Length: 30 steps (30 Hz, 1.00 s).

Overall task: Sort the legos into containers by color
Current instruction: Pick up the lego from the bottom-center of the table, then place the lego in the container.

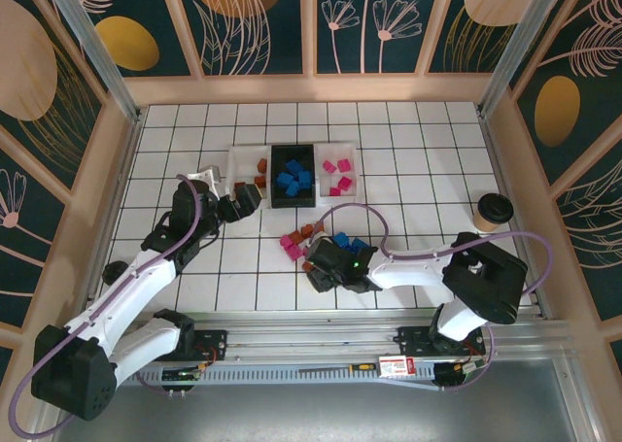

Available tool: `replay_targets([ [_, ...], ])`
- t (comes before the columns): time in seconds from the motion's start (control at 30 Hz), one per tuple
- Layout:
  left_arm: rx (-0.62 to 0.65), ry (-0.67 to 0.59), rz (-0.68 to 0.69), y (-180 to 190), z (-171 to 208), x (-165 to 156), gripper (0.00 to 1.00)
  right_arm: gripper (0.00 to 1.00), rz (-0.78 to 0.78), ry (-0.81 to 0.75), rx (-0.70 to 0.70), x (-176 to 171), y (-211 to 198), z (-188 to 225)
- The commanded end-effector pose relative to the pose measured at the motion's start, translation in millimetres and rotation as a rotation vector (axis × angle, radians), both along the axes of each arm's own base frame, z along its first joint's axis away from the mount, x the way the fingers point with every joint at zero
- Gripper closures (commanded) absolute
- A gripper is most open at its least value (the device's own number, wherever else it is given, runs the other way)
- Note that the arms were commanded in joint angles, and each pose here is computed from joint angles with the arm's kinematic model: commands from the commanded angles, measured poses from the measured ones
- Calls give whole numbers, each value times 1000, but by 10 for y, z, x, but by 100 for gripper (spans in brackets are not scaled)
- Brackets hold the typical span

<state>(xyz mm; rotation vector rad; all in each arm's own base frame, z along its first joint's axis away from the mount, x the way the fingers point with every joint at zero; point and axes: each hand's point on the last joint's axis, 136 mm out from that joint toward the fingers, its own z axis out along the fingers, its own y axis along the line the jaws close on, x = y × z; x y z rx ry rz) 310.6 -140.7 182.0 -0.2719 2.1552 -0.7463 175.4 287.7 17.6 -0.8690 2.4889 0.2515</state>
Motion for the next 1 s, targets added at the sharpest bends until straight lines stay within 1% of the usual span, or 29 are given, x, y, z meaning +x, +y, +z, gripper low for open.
replay_targets([
  [0.0, -8, 16, -18, -23, -51, -64, 1, 43, 58, 4, -2, -5, 93, 16],
  [0.1, -6, 29, -22, -31, -82, -70, 1, 54, 76, 30, 12, -57, 121, 9],
  [0.2, -10, 35, -34, -48, -105, -84, 2, 67, 98, 56, 32, -133, 120, 50],
  [0.27, -8, 38, -37, -48, -129, -92, 1, 73, 120, 71, 78, -199, 142, 146],
  [0.4, -2, 38, -40, -43, -156, -107, 1, 77, 161, 81, 201, -280, 222, 477],
  [0.5, 0, 40, -49, -45, -174, -132, 1, 79, 166, 62, 333, -221, 278, 870],
  [0.57, 4, 41, -49, -34, -195, -156, 1, 79, 145, 30, 424, -71, 279, 1155],
  [0.63, 6, 47, -45, -21, -232, -176, 2, 79, 84, -15, 507, 199, 227, 1430],
  [0.7, 3, 59, -47, -22, -283, -201, 2, 79, -27, -90, 550, 583, 122, 1639],
  [0.8, -7, 73, -51, -33, -350, -231, 2, 79, -193, -170, 533, 1137, -15, 1738],
  [0.87, -12, 84, -49, -26, -396, -255, 3, 79, -292, -207, 472, 1473, -91, 1671],
  [0.97, -14, 95, -50, -18, -456, -297, 4, 79, -409, -231, 405, 1877, -183, 1523],
])
